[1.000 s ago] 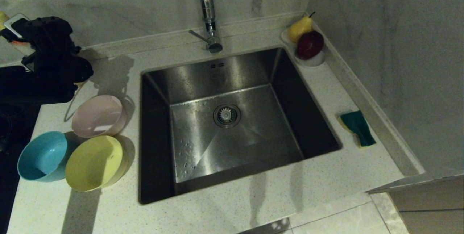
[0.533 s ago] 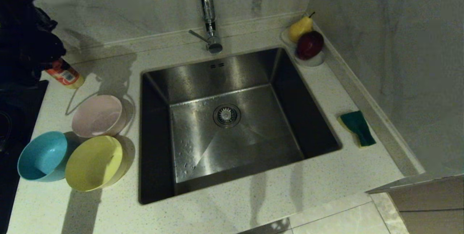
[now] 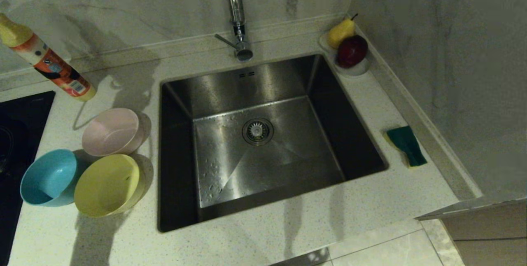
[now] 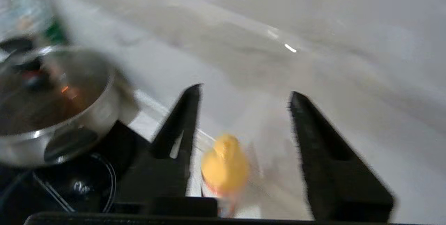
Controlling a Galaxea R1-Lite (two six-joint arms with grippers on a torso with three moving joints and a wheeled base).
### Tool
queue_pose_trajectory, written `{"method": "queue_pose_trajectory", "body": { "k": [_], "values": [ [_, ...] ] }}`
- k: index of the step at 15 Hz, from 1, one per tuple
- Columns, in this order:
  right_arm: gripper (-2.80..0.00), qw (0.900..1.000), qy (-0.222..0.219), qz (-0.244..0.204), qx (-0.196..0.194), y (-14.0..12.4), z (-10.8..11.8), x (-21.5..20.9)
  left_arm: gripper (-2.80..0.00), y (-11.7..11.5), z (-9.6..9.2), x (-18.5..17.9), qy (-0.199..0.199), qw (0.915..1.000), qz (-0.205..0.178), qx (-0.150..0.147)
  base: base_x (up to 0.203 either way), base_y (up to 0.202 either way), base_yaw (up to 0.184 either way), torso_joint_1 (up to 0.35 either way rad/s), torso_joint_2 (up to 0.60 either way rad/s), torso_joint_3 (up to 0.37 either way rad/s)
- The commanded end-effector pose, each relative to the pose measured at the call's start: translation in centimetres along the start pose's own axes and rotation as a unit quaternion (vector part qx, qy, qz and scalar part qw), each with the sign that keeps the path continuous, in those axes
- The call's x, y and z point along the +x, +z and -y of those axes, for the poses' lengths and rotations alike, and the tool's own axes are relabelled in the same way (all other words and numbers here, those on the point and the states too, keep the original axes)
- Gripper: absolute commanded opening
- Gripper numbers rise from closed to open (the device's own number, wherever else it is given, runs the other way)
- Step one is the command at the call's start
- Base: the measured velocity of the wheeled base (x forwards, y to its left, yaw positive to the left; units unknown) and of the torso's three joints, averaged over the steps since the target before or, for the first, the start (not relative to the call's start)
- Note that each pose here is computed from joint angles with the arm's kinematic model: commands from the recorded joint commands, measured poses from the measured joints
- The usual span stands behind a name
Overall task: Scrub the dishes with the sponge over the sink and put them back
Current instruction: Turn on the faucet
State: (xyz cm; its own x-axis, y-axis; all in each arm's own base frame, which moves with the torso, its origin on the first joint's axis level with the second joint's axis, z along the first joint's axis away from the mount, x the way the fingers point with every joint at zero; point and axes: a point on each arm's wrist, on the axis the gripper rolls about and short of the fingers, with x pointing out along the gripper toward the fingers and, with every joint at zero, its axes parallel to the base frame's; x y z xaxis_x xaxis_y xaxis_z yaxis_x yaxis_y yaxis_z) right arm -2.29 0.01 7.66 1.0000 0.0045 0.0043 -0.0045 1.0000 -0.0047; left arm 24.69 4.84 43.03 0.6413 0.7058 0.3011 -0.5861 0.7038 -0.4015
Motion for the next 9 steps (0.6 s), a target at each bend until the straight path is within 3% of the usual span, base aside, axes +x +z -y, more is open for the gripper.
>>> {"method": "queue_pose_trajectory", "body": {
  "k": [1,2,5,9],
  "values": [
    [-2.8,1.0,0.0,0.0,-0.001,0.0,0.0,0.0,-2.8,5.3,-2.7,-6.1,-0.086,0.9961,-0.009,0.013,0.0,0.0,0.0,0.0,0.0,0.0],
    [-2.8,1.0,0.0,0.0,-0.001,0.0,0.0,0.0,-2.8,5.8,-4.2,-8.5,-0.125,0.9908,-0.032,0.04,0.0,0.0,0.0,0.0,0.0,0.0],
    [-2.8,1.0,0.0,0.0,-0.001,0.0,0.0,0.0,-2.8,4.3,-9.6,-15.3,-0.207,0.9681,-0.083,0.113,0.0,0.0,0.0,0.0,0.0,0.0],
    [-2.8,1.0,0.0,0.0,0.0,0.0,0.0,0.0,-2.8,-0.4,-17.4,-23.6,-0.283,0.9417,-0.11,0.144,0.0,0.0,0.0,0.0,0.0,0.0]
  ]
}}
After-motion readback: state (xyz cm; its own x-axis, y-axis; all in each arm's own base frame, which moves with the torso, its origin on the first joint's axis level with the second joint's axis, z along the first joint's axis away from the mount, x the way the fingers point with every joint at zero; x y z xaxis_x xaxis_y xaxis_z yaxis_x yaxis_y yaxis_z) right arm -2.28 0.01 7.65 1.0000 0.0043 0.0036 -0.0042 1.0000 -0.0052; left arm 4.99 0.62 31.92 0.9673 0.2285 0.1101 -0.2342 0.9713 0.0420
